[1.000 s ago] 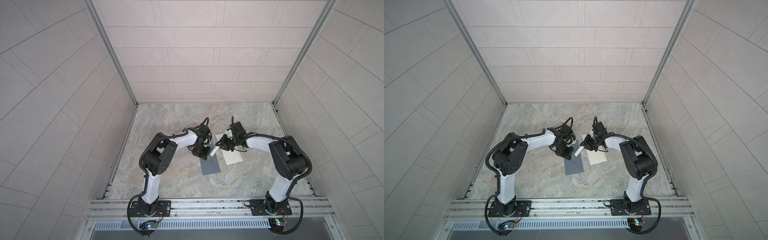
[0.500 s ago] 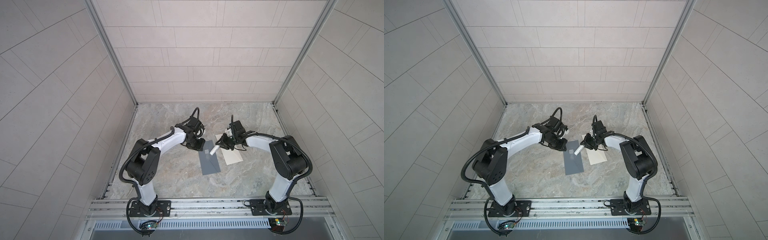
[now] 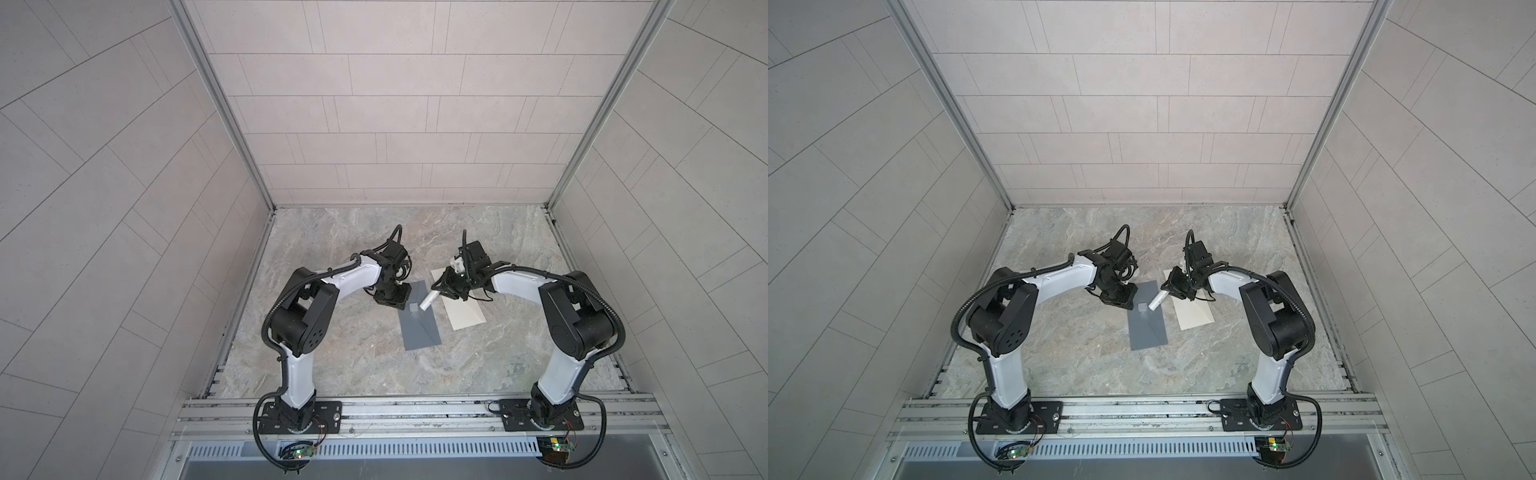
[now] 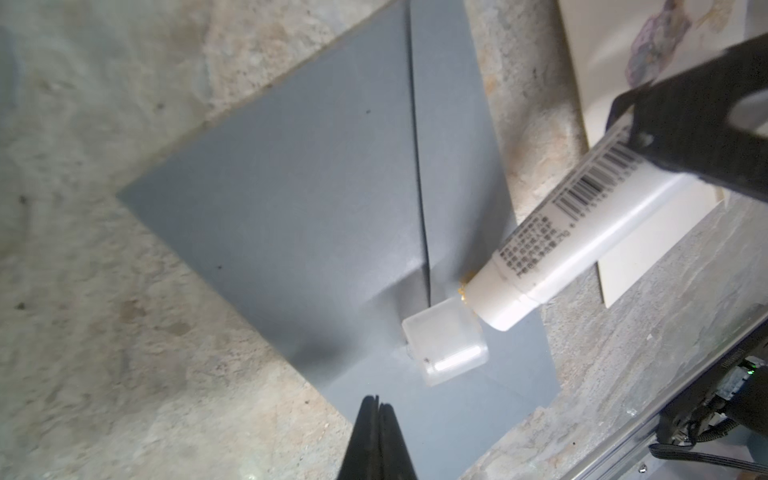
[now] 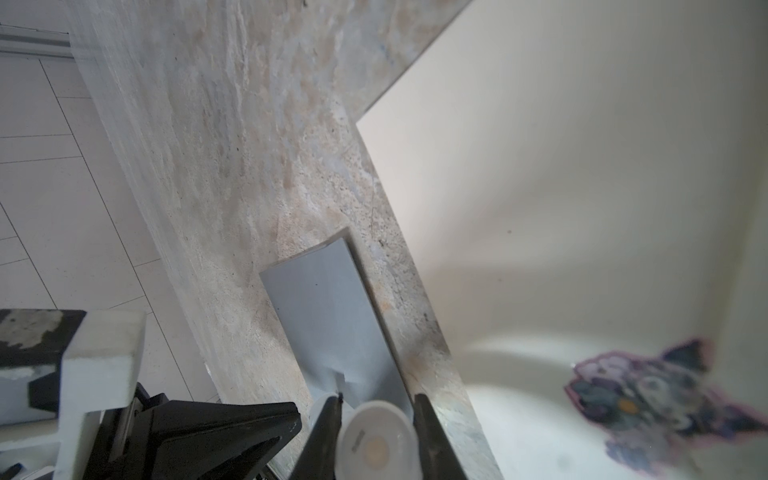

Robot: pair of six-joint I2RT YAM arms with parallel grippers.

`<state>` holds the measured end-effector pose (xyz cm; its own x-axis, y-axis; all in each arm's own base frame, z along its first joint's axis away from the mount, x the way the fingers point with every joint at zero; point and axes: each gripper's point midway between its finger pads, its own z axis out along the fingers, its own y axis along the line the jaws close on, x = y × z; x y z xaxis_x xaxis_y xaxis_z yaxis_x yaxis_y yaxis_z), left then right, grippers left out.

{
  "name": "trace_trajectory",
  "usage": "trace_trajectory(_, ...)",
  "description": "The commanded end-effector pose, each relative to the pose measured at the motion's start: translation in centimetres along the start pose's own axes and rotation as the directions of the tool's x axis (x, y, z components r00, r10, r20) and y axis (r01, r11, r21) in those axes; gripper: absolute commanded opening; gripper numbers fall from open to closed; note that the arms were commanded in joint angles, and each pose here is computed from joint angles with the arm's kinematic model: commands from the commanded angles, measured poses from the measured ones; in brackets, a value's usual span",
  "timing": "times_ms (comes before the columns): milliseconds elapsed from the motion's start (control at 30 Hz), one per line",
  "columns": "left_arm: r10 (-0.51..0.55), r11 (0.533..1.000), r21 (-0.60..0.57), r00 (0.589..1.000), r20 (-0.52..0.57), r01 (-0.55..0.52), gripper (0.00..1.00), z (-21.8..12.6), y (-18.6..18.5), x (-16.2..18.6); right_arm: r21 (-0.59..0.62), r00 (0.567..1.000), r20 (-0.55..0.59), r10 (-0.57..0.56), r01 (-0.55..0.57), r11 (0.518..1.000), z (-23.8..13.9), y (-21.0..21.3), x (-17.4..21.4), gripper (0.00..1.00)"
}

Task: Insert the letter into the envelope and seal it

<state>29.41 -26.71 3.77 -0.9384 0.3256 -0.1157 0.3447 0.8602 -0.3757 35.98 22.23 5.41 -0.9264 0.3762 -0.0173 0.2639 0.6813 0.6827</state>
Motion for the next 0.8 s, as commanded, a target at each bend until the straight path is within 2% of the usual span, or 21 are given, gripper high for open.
trace_trajectory(0, 0.018, 1.0, 0.023, 1.0, -0.019, -0.018, 0.0, 0.9, -1.1, 0.0, 0.013, 1.0, -0.009, 0.008, -0.008, 1.0, 0.3, -0.2, 0.4, 0.0)
trace_trajectory(300, 0.009, 1.0, -0.003, 0.998, -0.062, -0.009, 0.0, 2.7, -0.4, 0.8, -0.013, 1.0, -0.012, 0.016, -0.016, 1.0, 0.3, 0.4, 0.6, 0.0)
trace_trajectory(767, 0.012, 1.0, -0.006, 0.997, -0.08, -0.012, 0.0, 3.6, 0.1, 1.4, -0.038, 1.0, 0.007, 0.007, -0.007, 0.999, 0.7, 1.7, -0.3, 0.0)
